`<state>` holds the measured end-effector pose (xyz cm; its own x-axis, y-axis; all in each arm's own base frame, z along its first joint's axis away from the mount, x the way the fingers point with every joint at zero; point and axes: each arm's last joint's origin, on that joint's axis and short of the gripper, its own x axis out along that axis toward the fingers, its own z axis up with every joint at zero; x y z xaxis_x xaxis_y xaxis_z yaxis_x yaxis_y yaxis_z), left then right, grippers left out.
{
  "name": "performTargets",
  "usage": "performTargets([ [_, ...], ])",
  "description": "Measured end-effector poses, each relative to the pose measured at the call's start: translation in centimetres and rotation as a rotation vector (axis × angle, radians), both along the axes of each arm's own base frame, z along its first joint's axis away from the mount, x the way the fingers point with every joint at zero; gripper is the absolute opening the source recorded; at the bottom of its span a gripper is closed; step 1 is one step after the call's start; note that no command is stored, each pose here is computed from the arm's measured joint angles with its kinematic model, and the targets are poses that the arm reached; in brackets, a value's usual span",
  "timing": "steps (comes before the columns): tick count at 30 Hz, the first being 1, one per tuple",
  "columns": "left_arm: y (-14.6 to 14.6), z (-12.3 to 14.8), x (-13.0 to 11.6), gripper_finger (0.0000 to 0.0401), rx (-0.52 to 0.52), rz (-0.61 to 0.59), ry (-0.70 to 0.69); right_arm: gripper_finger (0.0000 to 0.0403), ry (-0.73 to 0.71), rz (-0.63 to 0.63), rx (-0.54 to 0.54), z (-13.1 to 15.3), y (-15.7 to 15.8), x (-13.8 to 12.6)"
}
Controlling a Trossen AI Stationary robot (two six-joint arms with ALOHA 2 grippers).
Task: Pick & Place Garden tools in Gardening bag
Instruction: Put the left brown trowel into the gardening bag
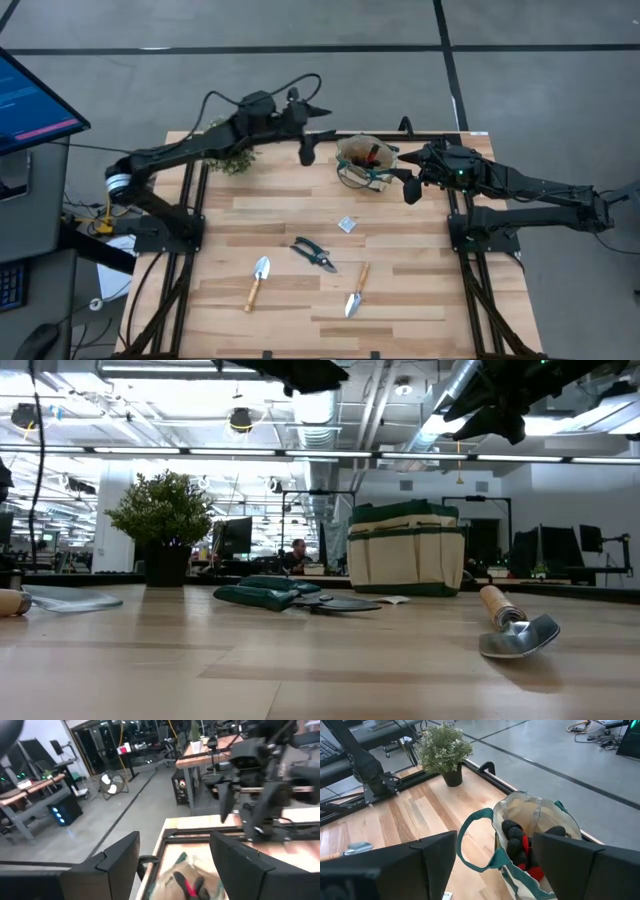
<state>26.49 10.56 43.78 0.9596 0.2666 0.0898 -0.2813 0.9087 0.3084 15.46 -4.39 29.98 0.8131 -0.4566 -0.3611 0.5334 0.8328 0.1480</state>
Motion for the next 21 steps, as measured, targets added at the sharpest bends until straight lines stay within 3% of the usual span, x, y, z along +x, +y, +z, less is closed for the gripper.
performTargets([
  [4,-1.7,0.4,-1.7,0.0241,-0.051,-0.02,0.063,0.0249,0.0,0.002,0.0,0.0,0.0,0.0],
  [9,-4.0,-0.6,-3.5,0.0241,-0.121,0.058,0.237,0.0249,0.0,0.002,0.001,0.0,0.0,0.0],
  [21,-8.8,-2.8,-4.9,0.0241,-0.462,0.004,0.449,0.0249,0.001,0.001,-0.001,0.0,0.0,0.0],
])
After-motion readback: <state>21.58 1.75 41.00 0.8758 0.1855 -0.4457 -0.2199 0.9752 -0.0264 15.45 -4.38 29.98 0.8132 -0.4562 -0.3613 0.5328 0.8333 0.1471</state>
